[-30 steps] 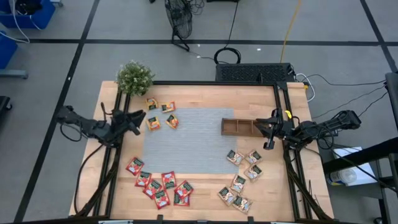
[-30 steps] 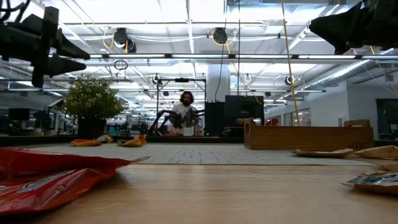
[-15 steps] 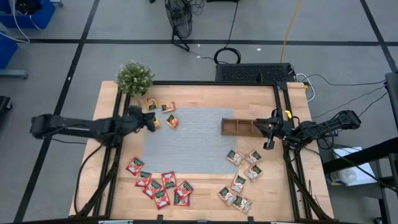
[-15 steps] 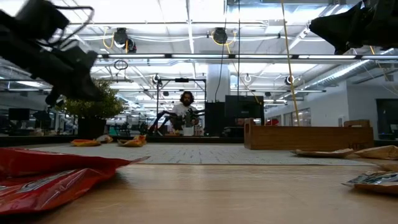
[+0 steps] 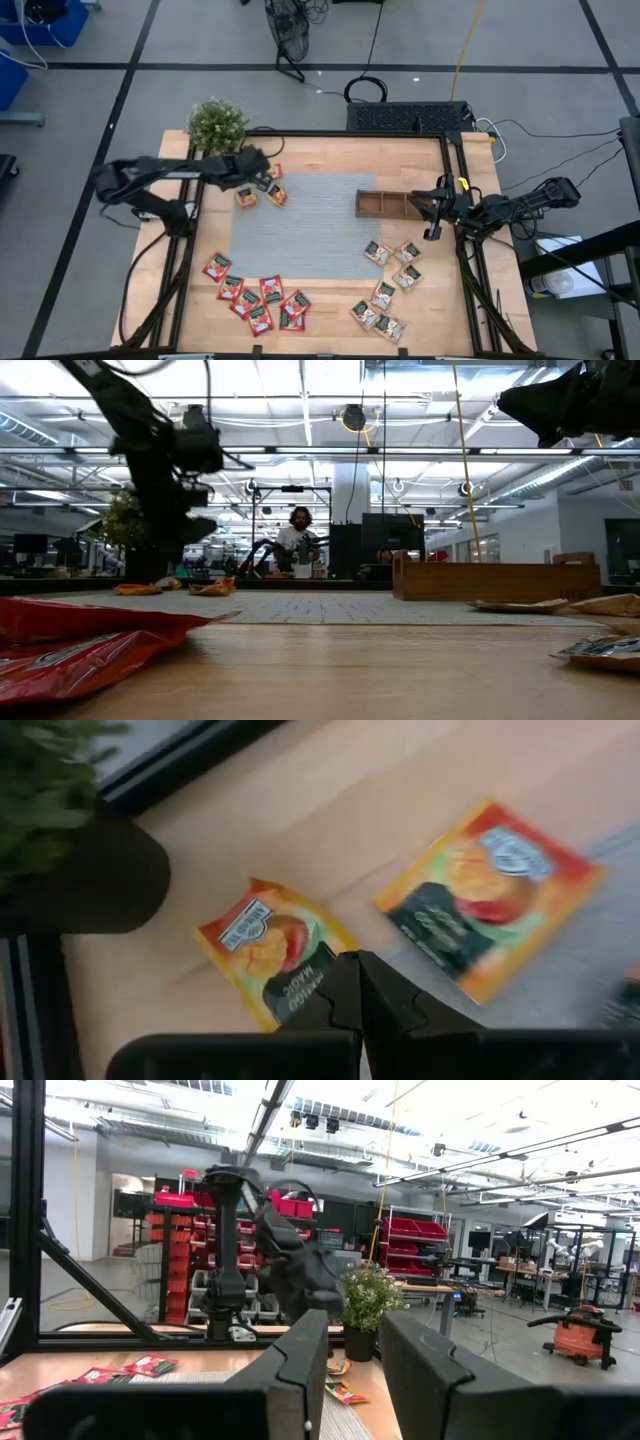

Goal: Pick & Place Tea
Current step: Put the yellow tea bag into the left section of the wooden organizer

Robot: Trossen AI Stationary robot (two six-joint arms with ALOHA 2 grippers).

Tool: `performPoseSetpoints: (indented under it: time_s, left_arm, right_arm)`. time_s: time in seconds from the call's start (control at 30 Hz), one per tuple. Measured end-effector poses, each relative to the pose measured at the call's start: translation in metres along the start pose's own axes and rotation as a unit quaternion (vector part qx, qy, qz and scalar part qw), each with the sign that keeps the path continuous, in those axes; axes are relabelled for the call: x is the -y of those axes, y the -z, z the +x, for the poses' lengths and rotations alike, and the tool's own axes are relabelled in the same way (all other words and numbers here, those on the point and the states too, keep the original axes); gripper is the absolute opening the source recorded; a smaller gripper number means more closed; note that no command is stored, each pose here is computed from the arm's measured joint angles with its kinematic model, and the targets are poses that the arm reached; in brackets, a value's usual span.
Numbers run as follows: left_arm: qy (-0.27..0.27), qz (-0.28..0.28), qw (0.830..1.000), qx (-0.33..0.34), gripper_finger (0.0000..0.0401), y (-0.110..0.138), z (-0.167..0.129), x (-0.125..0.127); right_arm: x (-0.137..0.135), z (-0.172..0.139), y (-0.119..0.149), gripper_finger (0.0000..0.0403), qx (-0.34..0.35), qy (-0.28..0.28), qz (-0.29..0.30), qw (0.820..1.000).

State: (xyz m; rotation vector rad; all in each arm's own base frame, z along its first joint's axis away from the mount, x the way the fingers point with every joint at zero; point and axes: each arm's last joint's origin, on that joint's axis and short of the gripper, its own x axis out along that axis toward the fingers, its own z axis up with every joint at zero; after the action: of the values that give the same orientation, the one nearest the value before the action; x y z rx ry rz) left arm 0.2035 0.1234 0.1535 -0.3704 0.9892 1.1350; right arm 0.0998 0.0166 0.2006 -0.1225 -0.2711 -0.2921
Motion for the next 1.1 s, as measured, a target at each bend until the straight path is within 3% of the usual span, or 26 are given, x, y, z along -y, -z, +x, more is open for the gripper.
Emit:
performPoseSetpoints:
  time_s: [0.27,0.4,0.83,1.1]
  left_arm:
    - [-0.1,0.017,0.994,-0.036,0.0,0.003,0.037,0.0]
    - [-0.115,0.015,0.993,-0.037,0.0,0.004,0.04,-0.002]
    - [-0.079,0.003,0.994,-0.08,0.0,0.006,0.048,-0.007]
    - [0.022,0.004,0.994,-0.108,0.0,0.007,0.044,0.006]
  right_arm:
    - [0.0,0.0,0.0,0.0082,0.0,0.0,0.0,1.0]
    - [0.0,0.0,0.0,0.0082,0.0,0.0,0.0,1.0]
    - [0.0,0.0,0.0,0.0082,0.0,0.0,0.0,1.0]
    - [0.0,0.0,0.0,0.0082,0.0,0.0,0.0,1.0]
